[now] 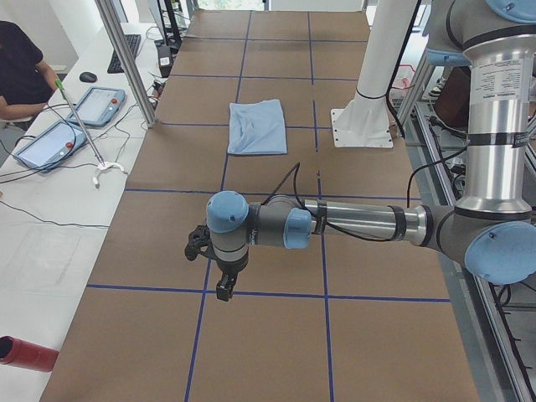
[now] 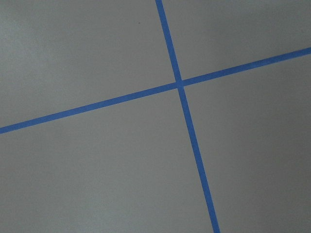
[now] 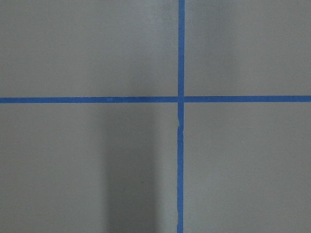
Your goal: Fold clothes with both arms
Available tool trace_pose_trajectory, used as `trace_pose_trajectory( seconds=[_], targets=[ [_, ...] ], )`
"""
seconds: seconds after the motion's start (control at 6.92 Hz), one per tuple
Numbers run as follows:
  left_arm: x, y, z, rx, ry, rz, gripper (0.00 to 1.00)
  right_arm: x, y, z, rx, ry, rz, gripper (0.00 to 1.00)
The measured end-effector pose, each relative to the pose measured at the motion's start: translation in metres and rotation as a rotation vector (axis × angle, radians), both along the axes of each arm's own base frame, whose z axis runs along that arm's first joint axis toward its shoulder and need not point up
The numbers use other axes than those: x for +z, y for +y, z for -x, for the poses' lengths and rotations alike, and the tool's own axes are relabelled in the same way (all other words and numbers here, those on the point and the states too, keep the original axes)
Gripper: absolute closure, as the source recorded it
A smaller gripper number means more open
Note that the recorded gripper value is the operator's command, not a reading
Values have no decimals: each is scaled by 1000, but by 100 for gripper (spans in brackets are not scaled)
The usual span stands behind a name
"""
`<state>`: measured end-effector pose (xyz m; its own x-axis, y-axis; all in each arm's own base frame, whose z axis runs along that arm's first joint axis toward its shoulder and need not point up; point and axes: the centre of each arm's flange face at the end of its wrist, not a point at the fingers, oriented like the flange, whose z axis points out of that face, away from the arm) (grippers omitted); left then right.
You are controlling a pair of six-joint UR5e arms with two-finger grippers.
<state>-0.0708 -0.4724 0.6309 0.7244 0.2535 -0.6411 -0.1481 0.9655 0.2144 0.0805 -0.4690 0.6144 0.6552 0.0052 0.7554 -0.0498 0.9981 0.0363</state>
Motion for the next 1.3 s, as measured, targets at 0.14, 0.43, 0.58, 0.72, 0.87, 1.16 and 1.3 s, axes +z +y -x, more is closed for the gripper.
trace_pose_trajectory(
  seconds=[0.14, 0.43, 0.58, 0.72, 0.87, 1.16, 1.3],
  targets=[
    [0, 0, 0, -1, 0, -1, 0, -1, 0, 0, 0, 1, -2, 0],
    [-2, 0, 0, -1, 0, -2, 0, -2, -1, 0, -1, 1, -5, 0],
    [-2, 0, 0, -1, 0, -3, 0, -3, -2, 1, -2, 0, -7, 0],
    [-2, 0, 1, -2, 0, -2, 0, -3, -3, 2, -4, 0, -10, 0],
    [-2, 0, 1, -2, 1, -1, 0, -5, -4, 4, -9, 1, -14, 0],
    [-3, 0, 0, -1, 1, -2, 0, -6, -9, 14, -37, 20, -25, 0],
    [-3, 0, 1, -2, 1, -3, 0, -7, -11, 18, -48, 40, -31, 0]
  ],
)
